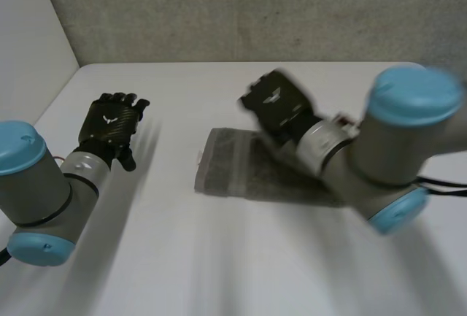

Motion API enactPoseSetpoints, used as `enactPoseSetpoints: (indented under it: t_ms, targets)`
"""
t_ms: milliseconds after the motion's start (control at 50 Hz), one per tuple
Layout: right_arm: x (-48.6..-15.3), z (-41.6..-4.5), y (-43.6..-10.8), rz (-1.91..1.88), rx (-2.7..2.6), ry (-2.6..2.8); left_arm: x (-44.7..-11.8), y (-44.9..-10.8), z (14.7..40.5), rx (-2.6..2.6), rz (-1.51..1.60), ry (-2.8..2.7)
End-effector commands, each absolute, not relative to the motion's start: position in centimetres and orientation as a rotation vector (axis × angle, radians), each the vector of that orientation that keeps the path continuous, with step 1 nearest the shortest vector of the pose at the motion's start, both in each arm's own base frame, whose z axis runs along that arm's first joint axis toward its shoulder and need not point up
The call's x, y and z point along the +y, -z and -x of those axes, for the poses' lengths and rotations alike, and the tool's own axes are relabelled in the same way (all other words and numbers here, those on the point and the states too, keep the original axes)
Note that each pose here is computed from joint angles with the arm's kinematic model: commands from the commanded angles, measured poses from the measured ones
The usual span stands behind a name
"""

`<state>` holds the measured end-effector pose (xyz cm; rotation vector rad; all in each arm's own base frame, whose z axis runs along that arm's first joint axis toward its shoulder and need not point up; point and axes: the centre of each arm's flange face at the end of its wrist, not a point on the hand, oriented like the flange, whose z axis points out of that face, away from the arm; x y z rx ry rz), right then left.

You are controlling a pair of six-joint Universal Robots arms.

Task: Fold the towel.

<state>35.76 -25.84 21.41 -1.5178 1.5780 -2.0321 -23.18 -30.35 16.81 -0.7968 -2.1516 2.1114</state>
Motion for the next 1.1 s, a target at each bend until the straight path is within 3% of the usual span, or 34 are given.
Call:
enactPoseSetpoints:
  t_ms: [20, 140, 180, 240, 380, 480, 540, 700, 860, 900, 980, 1020, 1040, 1080, 1100]
  targets:
    - [-22.5, -38.5, -14.0, 1.778, 1.544, 1.840, -30.3, -16.6, 23.4, -2.142, 0.804, -2.110]
    - [-22.7, -37.7, -14.4, 1.771, 1.601, 1.859, -30.0, -17.1, 24.4, -2.084, 0.821, -2.135]
    - [-22.7, -36.5, -18.1, 1.653, 1.605, 1.930, -29.5, -17.7, 25.7, -2.025, 0.842, -2.150]
    - [-23.4, -34.2, -20.6, 1.493, 1.673, 1.964, -29.0, -18.4, 27.0, -1.962, 0.858, -2.166]
    - [-25.1, -29.6, -21.6, 1.235, 1.870, 1.937, -27.1, -19.1, 30.0, -1.853, 0.916, -2.147]
    - [-26.8, -25.0, -18.4, 1.149, 2.101, 1.848, -26.1, -16.1, 32.3, -1.868, 0.994, -2.048]
    - [-27.1, -24.1, -17.8, 1.134, 2.141, 1.827, -26.0, -15.4, 32.6, -1.878, 1.009, -2.023]
    - [-29.0, -21.8, -11.5, 1.084, 2.301, 1.596, -25.8, -14.0, 32.9, -1.918, 1.018, -1.994]
    - [-30.5, -21.7, -12.4, 1.073, 2.290, 1.676, -25.6, -14.6, 32.5, -1.927, 1.002, -2.009]
    - [-31.3, -22.1, -16.3, 1.067, 2.178, 1.876, -25.7, -15.9, 32.2, -1.911, 0.972, -2.050]
    - [-31.3, -23.4, -19.9, 1.079, 2.032, 2.035, -25.6, -17.2, 31.9, -1.896, 0.943, -2.090]
    - [-30.0, -27.2, -22.2, 1.153, 1.846, 2.074, -25.6, -18.7, 31.5, -1.875, 0.910, -2.139]
    - [-29.9, -27.2, -22.2, 1.154, 1.845, 2.074, -25.6, -18.8, 31.5, -1.875, 0.910, -2.139]
    - [-27.3, -31.9, -22.0, 1.273, 1.705, 1.989, -25.7, -20.1, 31.0, -1.866, 0.865, -2.191]
    - [-27.3, -31.9, -22.0, 1.274, 1.704, 1.989, -25.7, -20.1, 30.9, -1.866, 0.865, -2.191]
